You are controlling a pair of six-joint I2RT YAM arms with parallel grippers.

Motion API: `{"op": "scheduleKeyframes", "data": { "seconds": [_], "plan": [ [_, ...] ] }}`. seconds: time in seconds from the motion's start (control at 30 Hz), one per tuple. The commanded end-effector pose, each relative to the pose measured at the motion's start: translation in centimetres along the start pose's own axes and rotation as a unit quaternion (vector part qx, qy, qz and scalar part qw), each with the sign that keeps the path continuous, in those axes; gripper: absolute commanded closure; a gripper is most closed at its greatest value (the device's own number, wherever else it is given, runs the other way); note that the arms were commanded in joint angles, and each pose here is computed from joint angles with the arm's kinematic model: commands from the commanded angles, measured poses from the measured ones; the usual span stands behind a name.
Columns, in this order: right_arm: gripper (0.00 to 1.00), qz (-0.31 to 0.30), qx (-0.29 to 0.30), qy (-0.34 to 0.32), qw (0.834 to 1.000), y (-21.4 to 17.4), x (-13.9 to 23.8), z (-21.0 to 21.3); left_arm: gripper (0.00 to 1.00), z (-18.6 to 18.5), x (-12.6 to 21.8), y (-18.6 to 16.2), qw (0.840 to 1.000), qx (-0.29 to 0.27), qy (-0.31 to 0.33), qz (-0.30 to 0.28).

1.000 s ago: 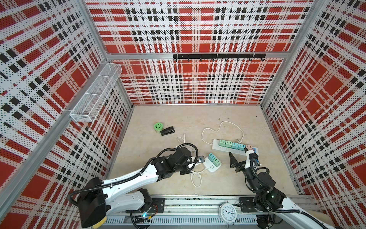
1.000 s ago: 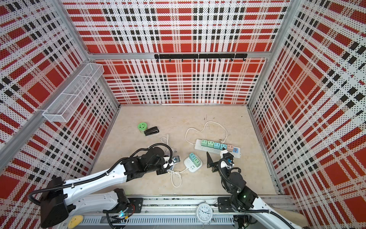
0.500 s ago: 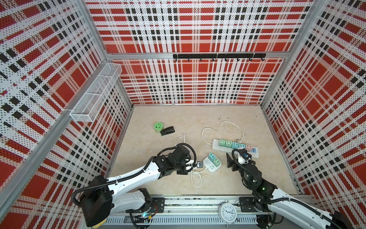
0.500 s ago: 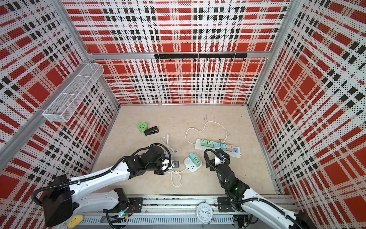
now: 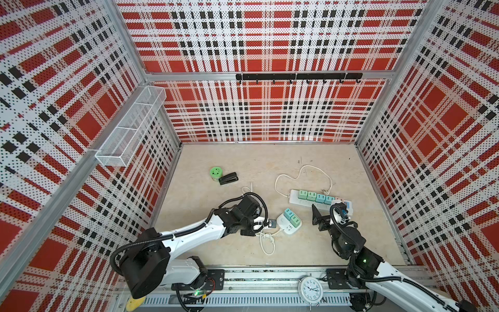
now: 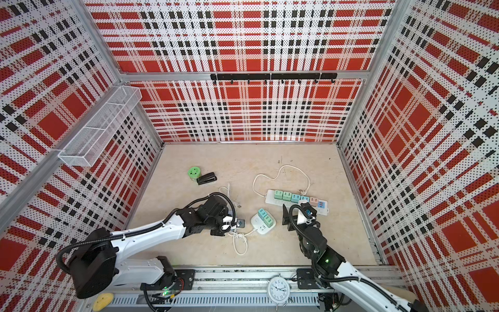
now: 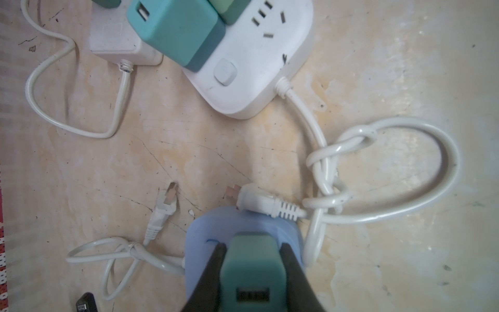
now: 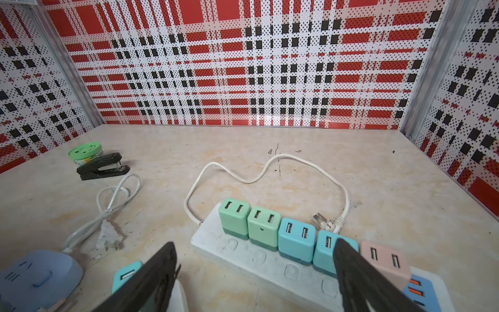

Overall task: Insert the plug
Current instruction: 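Carry the adapter over the light blue cube with the left gripper while the right withdraws, then lower and press the teal adapter into the light blue cube socket with the left gripper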

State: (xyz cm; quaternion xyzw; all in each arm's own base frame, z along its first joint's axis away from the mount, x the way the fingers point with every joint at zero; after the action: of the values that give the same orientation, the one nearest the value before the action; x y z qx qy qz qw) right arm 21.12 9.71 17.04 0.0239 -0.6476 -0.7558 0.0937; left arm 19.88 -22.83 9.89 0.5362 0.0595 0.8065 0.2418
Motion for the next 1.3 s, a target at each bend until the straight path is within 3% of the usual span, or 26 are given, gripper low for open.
{"op": "scheduleKeyframes", "data": {
  "seconds": [0.0, 0.33, 1.03, 1.27],
  "plan": [
    [0.09, -0.003, -0.004, -0.003, 1.0, 0.2, -0.2, 0.1, 1.0, 0.4, 0.4, 0.3, 1.0, -0.016, -0.004, -0.007],
    [0.1, -0.001, -0.004, 0.003, 1.0, 0.2, -0.2, 0.3, 1.0, 0.6, 1.0, 0.5, 0.999, -0.009, 0.005, -0.049],
    [0.1, -0.004, -0.006, 0.009, 1.0, 0.2, -0.1, 0.3, 1.0, 0.2, -0.3, -1.4, 0.999, 0.027, -0.022, -0.001],
    [0.1, -0.004, -0.006, 0.01, 1.0, 0.2, -0.1, 0.3, 1.0, 0.0, -0.3, -1.5, 0.998, 0.044, -0.035, -0.013]
  ]
}}
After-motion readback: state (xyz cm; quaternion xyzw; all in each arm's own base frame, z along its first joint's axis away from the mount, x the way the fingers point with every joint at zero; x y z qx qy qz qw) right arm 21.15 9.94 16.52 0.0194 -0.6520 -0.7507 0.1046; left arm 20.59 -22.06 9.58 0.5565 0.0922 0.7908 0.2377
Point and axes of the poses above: each gripper's point midway between its finger pads, its own x axis back along the fingers, its own z axis along the line the jaws close on, y = z × x, the point moved 3 cm from there along x, back along the fingers, and after that the axes turned 6 degrees about -x, right-handed, at the moved point
